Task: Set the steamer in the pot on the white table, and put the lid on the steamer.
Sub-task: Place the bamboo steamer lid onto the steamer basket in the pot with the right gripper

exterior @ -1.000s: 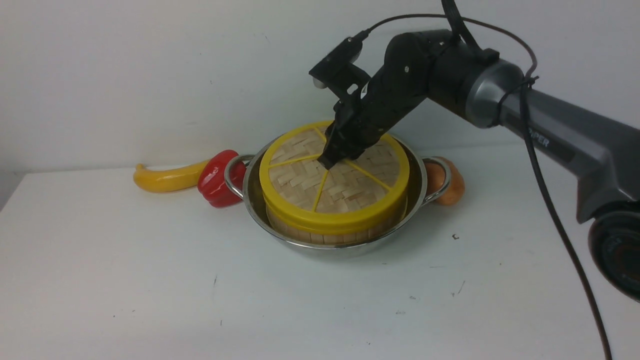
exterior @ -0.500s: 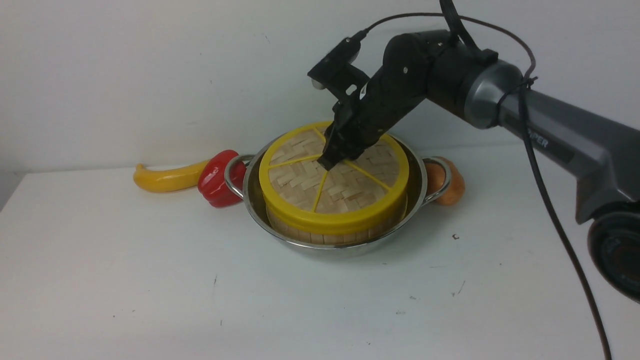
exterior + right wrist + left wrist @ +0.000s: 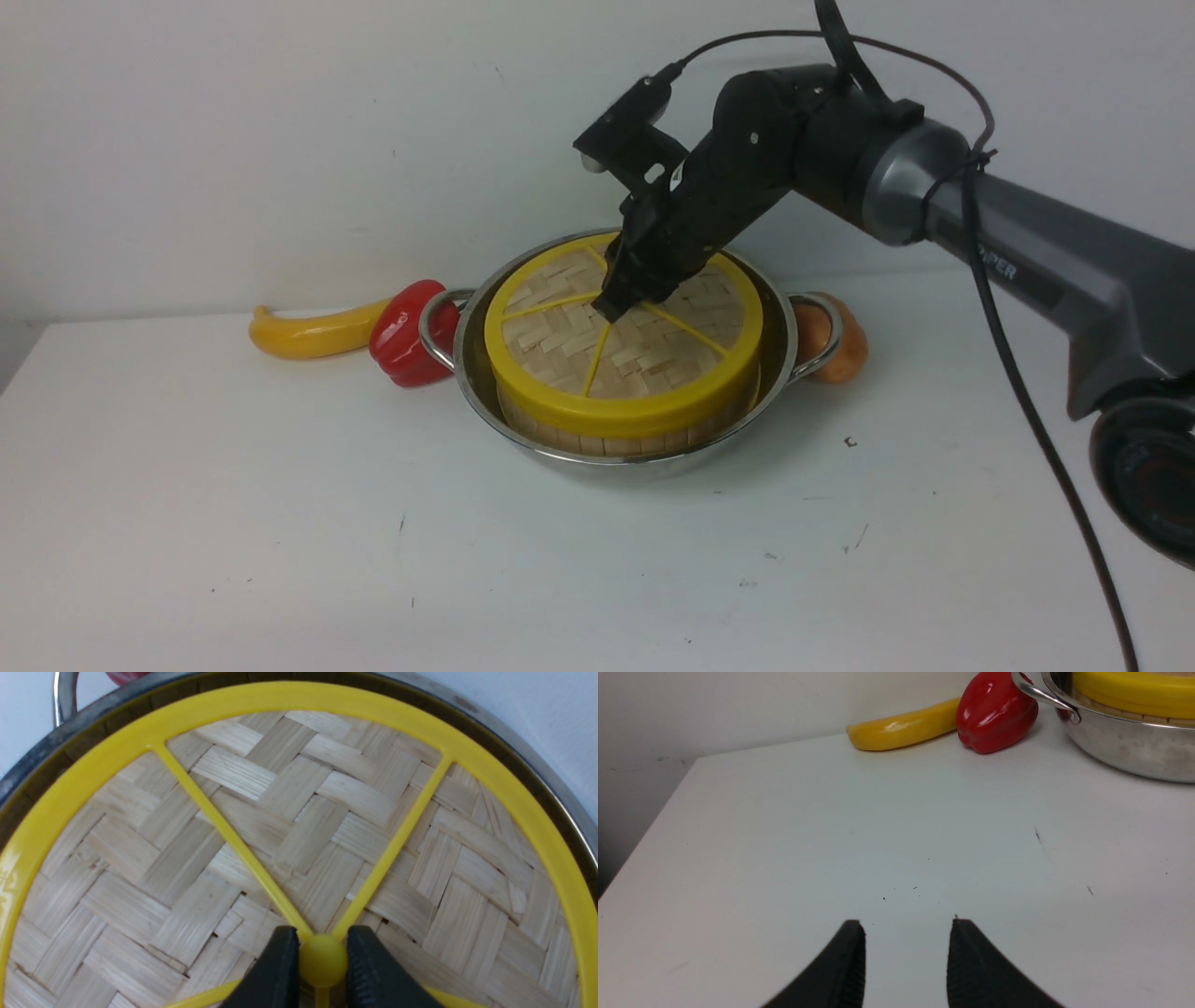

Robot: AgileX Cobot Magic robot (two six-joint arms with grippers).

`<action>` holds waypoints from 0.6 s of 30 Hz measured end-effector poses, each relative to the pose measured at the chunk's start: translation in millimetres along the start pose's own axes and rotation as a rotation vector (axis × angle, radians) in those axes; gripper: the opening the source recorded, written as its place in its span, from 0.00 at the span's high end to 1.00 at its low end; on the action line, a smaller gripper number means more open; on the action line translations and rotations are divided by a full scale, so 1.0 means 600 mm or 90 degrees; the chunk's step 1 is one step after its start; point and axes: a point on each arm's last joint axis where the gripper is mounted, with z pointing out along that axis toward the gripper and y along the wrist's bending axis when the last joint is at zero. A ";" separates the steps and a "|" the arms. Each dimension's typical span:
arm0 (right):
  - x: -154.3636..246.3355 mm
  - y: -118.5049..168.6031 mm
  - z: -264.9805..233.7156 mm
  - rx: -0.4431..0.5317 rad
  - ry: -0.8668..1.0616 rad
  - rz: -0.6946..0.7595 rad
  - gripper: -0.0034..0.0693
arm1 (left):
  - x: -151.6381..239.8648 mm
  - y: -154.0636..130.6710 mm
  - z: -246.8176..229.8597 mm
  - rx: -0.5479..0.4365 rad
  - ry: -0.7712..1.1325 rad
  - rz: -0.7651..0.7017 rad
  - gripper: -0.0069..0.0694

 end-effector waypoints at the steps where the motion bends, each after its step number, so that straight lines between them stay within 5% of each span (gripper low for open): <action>1: 0.000 0.000 0.000 0.000 0.000 0.000 0.76 | 0.000 0.000 0.000 0.000 0.000 0.000 0.59; 8: -0.001 -0.001 -0.002 0.003 0.000 -0.005 0.72 | 0.000 0.000 0.000 0.000 0.000 0.000 0.59; 18: -0.037 -0.007 -0.106 0.054 -0.032 -0.011 0.27 | 0.000 0.000 0.000 0.000 0.000 0.000 0.59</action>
